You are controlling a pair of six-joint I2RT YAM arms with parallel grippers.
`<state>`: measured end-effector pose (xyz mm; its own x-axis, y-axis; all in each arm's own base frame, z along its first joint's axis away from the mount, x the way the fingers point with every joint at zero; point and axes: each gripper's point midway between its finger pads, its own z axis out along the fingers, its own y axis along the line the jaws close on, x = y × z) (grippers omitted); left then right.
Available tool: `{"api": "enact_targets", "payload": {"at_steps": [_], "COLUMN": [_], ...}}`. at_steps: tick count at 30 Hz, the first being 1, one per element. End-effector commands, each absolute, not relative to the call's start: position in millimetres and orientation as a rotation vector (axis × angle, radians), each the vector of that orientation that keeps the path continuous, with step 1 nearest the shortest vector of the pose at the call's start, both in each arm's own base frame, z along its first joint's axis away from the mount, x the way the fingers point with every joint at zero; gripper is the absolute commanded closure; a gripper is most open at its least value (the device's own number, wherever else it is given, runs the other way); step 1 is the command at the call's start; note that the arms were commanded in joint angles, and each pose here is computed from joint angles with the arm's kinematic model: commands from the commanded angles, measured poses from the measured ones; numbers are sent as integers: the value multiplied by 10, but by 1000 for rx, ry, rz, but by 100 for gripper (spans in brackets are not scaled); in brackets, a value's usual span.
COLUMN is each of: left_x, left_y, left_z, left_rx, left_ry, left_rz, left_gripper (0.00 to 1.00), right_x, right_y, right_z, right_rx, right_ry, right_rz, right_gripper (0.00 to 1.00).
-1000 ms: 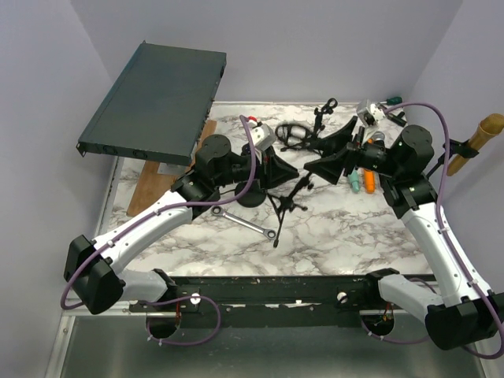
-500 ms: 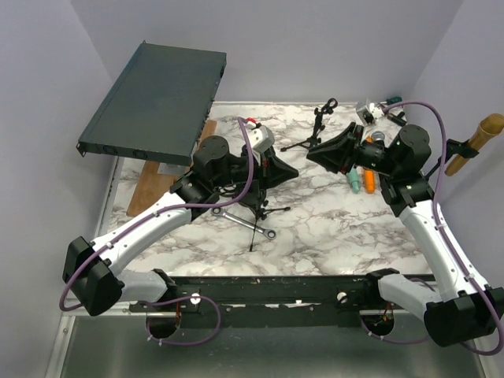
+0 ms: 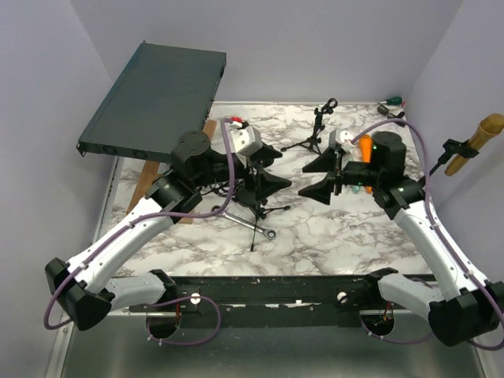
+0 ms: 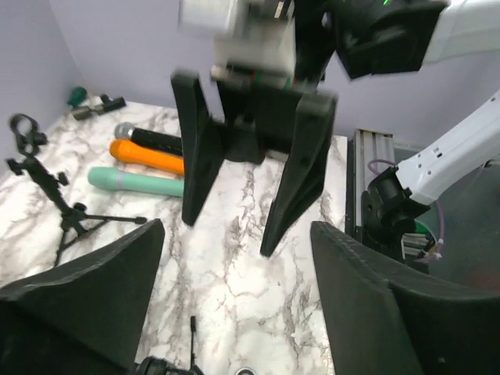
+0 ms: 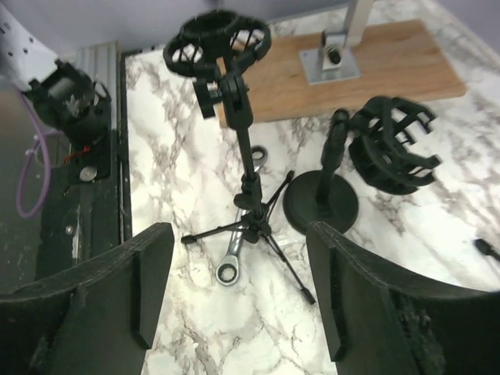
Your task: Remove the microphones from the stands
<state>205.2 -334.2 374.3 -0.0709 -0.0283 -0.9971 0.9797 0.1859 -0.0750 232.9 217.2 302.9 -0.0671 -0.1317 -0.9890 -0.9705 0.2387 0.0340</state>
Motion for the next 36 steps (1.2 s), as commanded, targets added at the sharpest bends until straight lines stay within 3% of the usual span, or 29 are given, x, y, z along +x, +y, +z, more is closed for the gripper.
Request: {"api": "enact_targets", "payload": {"at_steps": [1, 2, 9, 19, 23, 32, 36], "left_x": [1976, 1981, 2042, 2135, 2189, 2297, 2308], "left_y": [-3015, -2955, -2575, -2300, -2198, -2016, -1938], "left_z": [4056, 4091, 4229, 4206, 4189, 4194, 4232], "left_rx": [1038, 1032, 984, 928, 901, 861, 850], "left_ry": [1280, 1276, 1282, 1298, 1308, 1321, 1315], "left_rz": [-988, -966, -845, -743, -703, -649, -623], "left_gripper": [10, 2, 1, 1, 1, 1, 1], "right_x": [2392, 2441, 2610, 2782, 2784, 2609, 2474], "right_y": [2398, 2447, 2884, 3444, 3543, 3514, 3448], "right_z": [2689, 2677, 2520, 2532, 2590, 2833, 3108], "right_rx": [-1212, -1222, -1311, -1301, -1302, -1301, -1286], "right_ry": [1438, 1425, 1384, 1312, 1301, 1273, 1246], "right_rz": [973, 952, 982, 1046, 1090, 1139, 1161], "right_gripper": [22, 21, 11, 16, 34, 87, 95]}}
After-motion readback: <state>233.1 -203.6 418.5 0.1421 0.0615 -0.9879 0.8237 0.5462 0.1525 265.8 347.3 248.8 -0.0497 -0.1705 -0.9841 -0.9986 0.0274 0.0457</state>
